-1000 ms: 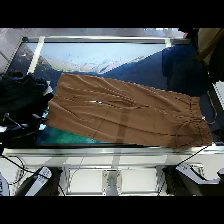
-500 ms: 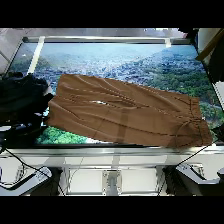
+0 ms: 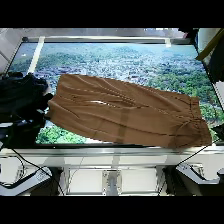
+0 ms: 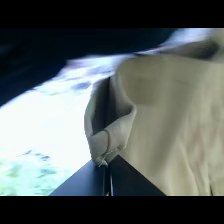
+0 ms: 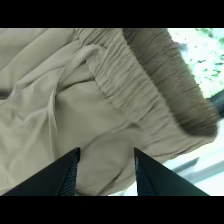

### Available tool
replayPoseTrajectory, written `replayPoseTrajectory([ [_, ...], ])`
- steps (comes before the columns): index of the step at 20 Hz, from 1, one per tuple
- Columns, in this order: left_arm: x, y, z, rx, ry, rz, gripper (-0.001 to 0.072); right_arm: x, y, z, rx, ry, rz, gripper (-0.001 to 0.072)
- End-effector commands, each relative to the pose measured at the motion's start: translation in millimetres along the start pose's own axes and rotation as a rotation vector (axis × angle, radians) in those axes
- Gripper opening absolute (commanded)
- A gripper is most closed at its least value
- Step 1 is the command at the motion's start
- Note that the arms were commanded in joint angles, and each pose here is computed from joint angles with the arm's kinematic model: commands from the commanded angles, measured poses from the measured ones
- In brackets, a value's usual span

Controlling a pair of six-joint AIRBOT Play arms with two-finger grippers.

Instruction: Fold the clothes and pants, and hang the long-sleeved shirts on hangers.

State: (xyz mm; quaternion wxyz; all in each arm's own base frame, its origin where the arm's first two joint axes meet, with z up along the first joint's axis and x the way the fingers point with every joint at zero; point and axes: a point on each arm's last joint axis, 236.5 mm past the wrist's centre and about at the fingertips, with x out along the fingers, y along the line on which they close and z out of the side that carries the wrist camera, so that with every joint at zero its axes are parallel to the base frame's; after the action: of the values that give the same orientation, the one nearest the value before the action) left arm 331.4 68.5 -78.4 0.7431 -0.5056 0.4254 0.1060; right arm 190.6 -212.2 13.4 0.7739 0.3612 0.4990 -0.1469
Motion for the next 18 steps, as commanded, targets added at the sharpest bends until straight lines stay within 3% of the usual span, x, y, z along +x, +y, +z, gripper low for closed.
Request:
replayPoseTrajectory([
  [1,-32,-38,14,0.141,-0.058,-0.054,0.0007,-16,-3,-8,-0.035,0.062,-0.039,0.0388],
  [2,-40,-45,16,0.163,-0.084,-0.064,0.0007,-16,-7,-14,-0.034,0.084,-0.050,0.0428],
  [5,-51,-55,18,0.191,-0.115,-0.080,0.0007,-11,-32,-26,0.010,0.098,-0.110,0.0456],
  [8,-50,-56,13,0.191,-0.093,-0.085,0.0007,-10,-69,-42,0.183,0.035,-0.117,0.0479],
  [12,-49,-48,12,0.217,-0.086,-0.053,0.0007,5,-90,-52,0.436,-0.116,-0.022,0.0494],
  [15,-48,-40,11,0.211,-0.078,-0.020,0.0007,27,-78,-48,0.410,-0.121,0.037,0.0496],
  [16,-48,-40,11,0.210,-0.078,-0.020,0.0006,36,-71,-48,0.413,-0.099,0.073,0.0568],
  [18,-48,-40,11,0.208,-0.078,-0.020,0.0006,55,-55,-52,0.416,-0.032,0.150,0.0625],
])
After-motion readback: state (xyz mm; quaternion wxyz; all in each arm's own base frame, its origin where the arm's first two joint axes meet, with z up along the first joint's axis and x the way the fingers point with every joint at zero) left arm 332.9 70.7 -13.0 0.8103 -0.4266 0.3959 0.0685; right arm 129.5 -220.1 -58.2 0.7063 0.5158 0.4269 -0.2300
